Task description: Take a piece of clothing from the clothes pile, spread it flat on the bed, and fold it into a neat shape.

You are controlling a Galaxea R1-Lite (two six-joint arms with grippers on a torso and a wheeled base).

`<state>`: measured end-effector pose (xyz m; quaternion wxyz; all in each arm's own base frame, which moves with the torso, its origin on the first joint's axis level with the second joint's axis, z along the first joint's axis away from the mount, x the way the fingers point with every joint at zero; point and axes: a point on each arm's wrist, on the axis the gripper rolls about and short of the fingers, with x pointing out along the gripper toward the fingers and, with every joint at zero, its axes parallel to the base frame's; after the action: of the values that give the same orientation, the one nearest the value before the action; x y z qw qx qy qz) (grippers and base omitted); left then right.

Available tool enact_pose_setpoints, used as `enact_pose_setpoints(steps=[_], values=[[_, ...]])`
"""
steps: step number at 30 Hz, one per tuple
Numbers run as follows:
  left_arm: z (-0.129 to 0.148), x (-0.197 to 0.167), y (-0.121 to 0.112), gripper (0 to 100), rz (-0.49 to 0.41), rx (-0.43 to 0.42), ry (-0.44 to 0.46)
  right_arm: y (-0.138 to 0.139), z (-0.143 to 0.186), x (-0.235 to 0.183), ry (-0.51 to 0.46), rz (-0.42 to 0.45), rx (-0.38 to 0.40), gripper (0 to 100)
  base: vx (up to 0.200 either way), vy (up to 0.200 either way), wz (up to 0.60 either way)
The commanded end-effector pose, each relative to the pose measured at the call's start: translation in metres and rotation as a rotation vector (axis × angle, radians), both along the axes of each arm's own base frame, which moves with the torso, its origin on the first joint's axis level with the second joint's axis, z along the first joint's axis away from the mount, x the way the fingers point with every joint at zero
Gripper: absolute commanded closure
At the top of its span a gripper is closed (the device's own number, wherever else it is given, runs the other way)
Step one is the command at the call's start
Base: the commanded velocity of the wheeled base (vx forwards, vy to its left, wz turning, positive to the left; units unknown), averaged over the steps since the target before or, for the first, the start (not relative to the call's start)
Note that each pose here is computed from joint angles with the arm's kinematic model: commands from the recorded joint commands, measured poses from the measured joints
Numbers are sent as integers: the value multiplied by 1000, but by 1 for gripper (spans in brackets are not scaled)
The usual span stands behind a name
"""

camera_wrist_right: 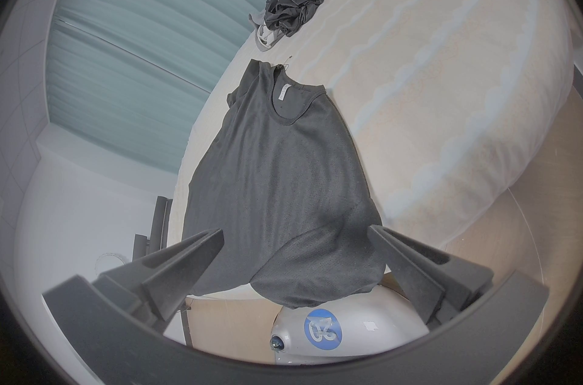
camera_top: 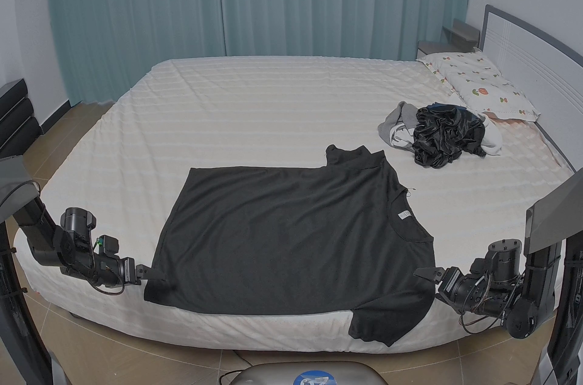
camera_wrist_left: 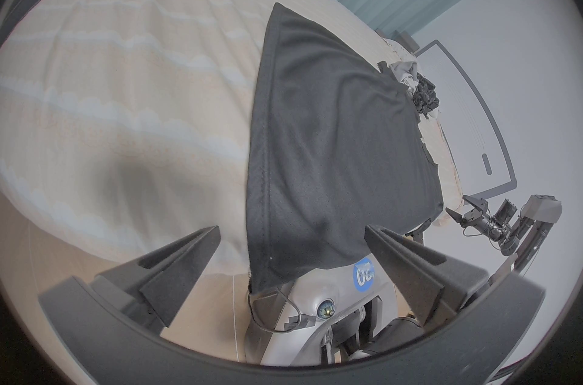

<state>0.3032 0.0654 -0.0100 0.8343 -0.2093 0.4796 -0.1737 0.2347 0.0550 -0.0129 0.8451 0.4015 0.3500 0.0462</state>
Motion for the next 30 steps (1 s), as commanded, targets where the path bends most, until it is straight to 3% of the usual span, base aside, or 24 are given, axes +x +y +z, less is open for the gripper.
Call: enact_pose_setpoints(steps=[1, 10, 25, 26, 30], values=[[-3, -2, -7, 0, -21, 0, 16, 1, 0, 1, -10, 5, 2, 0, 0, 0, 0], [-8, -2, -21, 0, -84, 26, 21, 1, 1, 1, -13, 5, 2, 0, 0, 0, 0], [-9, -3, -27, 0, -75, 45, 42, 2, -3, 0, 4, 12, -7, 0, 0, 0, 0], [-8, -4, -27, 100, -65, 40, 48, 2, -3, -1, 5, 13, -9, 0, 0, 0, 0], [-7, -7, -27, 100, -12, 10, 82, 4, -4, -1, 6, 23, -10, 0, 0, 0, 0]])
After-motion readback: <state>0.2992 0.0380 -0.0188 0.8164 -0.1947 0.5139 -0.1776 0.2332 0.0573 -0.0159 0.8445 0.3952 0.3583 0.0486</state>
